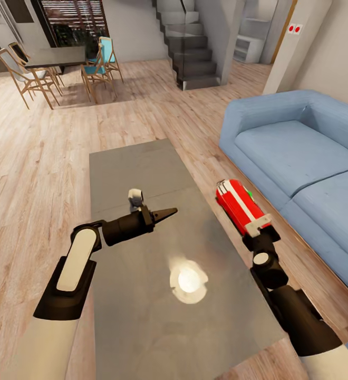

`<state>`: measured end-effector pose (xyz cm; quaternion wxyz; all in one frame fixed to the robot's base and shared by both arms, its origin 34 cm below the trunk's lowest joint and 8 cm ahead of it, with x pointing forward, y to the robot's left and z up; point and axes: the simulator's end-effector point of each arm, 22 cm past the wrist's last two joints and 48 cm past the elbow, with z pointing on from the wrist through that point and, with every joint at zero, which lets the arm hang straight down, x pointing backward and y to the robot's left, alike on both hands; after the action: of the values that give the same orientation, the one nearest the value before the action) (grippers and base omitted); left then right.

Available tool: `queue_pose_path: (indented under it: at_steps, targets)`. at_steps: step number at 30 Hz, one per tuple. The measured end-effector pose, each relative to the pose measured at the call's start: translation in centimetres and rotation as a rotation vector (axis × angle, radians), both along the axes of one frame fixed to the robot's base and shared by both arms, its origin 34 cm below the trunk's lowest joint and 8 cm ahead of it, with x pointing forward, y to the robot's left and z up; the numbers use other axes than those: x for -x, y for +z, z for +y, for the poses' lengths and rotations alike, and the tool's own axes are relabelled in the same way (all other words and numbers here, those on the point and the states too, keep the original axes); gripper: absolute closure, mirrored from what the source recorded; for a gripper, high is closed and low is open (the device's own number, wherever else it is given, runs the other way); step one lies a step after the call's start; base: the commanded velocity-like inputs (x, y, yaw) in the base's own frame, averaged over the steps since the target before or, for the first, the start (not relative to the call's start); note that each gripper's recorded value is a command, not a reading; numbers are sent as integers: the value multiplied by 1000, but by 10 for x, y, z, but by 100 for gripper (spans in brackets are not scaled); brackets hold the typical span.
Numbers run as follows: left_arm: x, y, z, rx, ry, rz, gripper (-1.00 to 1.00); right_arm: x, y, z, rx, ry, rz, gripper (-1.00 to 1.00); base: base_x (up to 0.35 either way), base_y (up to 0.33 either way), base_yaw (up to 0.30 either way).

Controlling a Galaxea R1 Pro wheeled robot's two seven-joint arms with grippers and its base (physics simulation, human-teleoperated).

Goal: Turn on the radio receiver that's on the table in the living room.

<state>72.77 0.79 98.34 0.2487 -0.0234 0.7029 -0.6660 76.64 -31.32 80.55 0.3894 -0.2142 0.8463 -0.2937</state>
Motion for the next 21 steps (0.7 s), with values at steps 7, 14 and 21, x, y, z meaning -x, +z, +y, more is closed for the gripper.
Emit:
queue_pose_path:
  at_steps: [7, 14, 21]
  targets:
    - [-2, -9, 12, -37, 6, 2, 100, -16, 12, -10, -107, -44, 64, 100, 0, 0, 0]
    - [-4, -28, 38, -121, 18, 3, 100, -15, 5, -11, -358, -74, 240, 100, 0, 0, 0]
    - [1, -45, 39, -196, -2, 0, 100, -4, 6, 37, -611, 49, 360, 100, 0, 0, 0]
